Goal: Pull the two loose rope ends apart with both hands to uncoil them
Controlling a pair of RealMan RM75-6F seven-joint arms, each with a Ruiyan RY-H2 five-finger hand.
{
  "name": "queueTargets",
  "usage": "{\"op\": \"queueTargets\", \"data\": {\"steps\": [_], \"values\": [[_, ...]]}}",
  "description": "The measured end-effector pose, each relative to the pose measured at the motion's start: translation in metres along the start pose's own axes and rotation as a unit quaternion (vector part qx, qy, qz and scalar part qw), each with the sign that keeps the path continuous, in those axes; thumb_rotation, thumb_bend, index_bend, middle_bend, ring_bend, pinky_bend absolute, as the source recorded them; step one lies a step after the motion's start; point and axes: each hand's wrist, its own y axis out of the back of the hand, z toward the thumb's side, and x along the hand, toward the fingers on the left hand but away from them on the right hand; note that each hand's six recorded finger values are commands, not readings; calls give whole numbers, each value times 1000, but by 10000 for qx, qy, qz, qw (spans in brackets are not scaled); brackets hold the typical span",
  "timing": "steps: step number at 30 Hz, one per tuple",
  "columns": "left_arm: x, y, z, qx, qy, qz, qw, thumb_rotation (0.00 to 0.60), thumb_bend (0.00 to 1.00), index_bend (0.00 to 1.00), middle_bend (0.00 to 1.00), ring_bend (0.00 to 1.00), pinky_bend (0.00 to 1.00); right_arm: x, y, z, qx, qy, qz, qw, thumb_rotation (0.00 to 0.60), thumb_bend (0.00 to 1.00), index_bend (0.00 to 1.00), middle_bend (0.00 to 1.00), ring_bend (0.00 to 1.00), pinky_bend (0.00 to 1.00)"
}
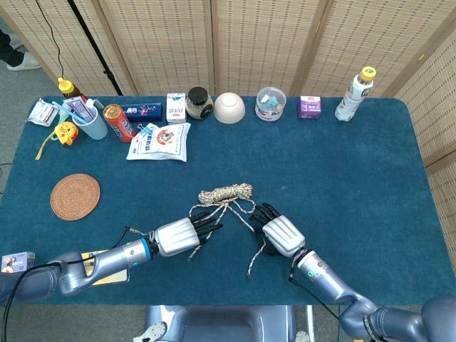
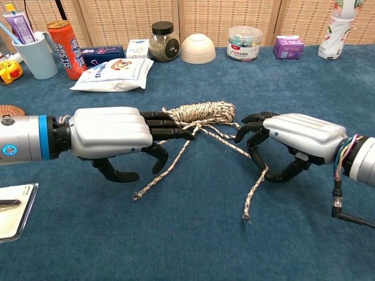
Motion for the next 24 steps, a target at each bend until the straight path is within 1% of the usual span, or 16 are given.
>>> {"op": "queueTargets", "data": {"steps": [13,24], "values": [[11,-9,6,-87,22,-19,10000,600,348,454,0,0,0,1,-2,-5,-51,-67,17,10000,600,398,645,234,30,0],[20,-12,9,-174,40,47,9998,600,348,454,0,0,0,2,-3,-10,-97,-116,33,9999,600,398,646,234,33,0]]}}
